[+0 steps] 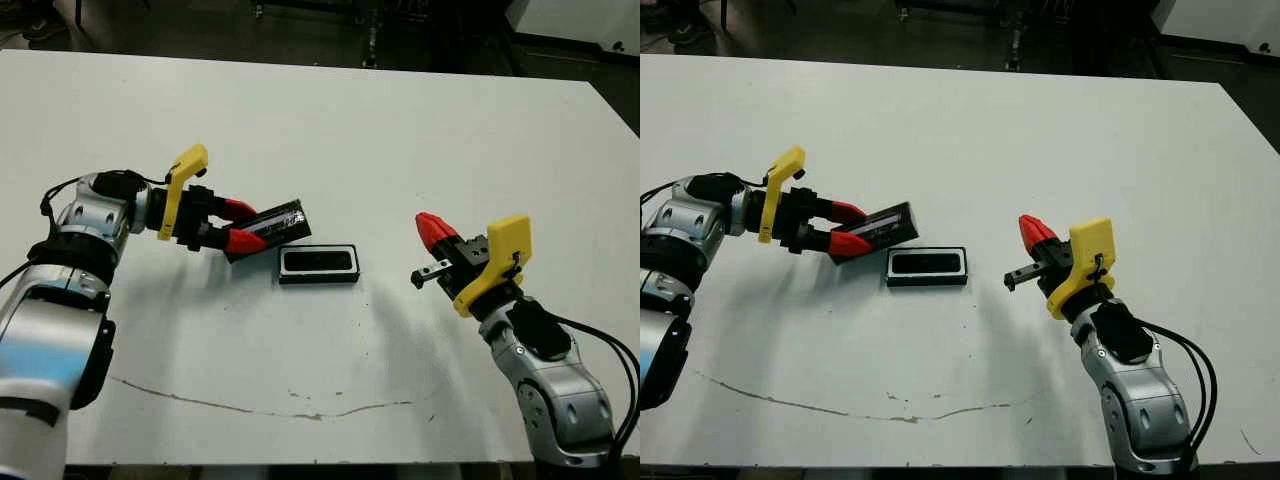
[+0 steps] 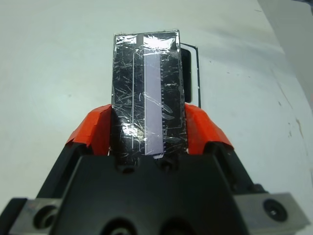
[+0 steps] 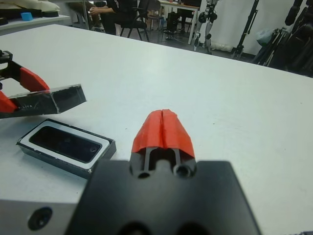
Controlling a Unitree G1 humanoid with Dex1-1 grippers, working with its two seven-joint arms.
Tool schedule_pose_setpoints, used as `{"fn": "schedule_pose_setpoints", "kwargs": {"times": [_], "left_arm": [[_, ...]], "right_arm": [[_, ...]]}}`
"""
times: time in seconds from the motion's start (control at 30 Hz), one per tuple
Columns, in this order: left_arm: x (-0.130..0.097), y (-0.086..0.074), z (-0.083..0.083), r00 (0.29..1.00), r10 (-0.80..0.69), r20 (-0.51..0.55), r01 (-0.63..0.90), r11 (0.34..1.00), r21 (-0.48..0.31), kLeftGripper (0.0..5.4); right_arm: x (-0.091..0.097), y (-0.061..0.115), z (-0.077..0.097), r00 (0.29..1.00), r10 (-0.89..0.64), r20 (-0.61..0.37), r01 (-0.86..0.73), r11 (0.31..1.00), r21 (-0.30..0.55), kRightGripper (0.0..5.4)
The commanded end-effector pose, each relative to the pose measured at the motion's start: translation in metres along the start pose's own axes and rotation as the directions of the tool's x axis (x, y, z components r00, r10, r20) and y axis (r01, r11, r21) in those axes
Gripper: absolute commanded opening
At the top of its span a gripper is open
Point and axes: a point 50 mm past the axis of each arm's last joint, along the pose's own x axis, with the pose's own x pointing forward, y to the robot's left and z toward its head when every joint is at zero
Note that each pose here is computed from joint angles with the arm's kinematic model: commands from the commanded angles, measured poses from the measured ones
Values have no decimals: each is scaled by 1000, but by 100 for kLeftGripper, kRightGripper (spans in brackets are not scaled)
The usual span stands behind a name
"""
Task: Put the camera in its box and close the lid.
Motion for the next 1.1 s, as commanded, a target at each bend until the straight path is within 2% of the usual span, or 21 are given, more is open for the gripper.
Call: {"fn": "schedule_pose_setpoints", "kwargs": {"times": [0.03,0.3,0.43,0.57,0.73,0.87,0.93,1.1], "left_arm": [[2,1,5,1000,-10,5,10,1000,28,316],[11,-1,1,998,27,61,-30,998,50,316],[16,-4,-2,998,33,62,-37,997,74,316],[18,-6,-4,998,27,64,-32,996,84,316],[18,-6,-8,999,30,28,-31,999,32,316],[17,-7,-10,999,32,2,-32,998,52,316],[17,-8,-11,1000,26,-14,-25,999,41,316],[19,-10,-13,998,-13,-55,14,1000,19,316]], "right_arm": [[0,-1,-2,1000,1,-13,-1,1000,0,0],[-1,-1,-2,1000,-1,-13,1,1000,6,0],[-2,-2,-2,1000,-6,-11,6,1000,-8,0],[-2,-2,-3,1000,-11,-16,11,1000,15,0],[-3,-2,-3,1000,-8,-11,8,1000,7,0],[-3,-2,-3,1000,-9,-12,9,1000,2,0],[-3,-2,-3,1000,-7,-7,7,1000,15,0],[-3,-2,-4,1000,-3,2,3,1000,-13,0]]}}
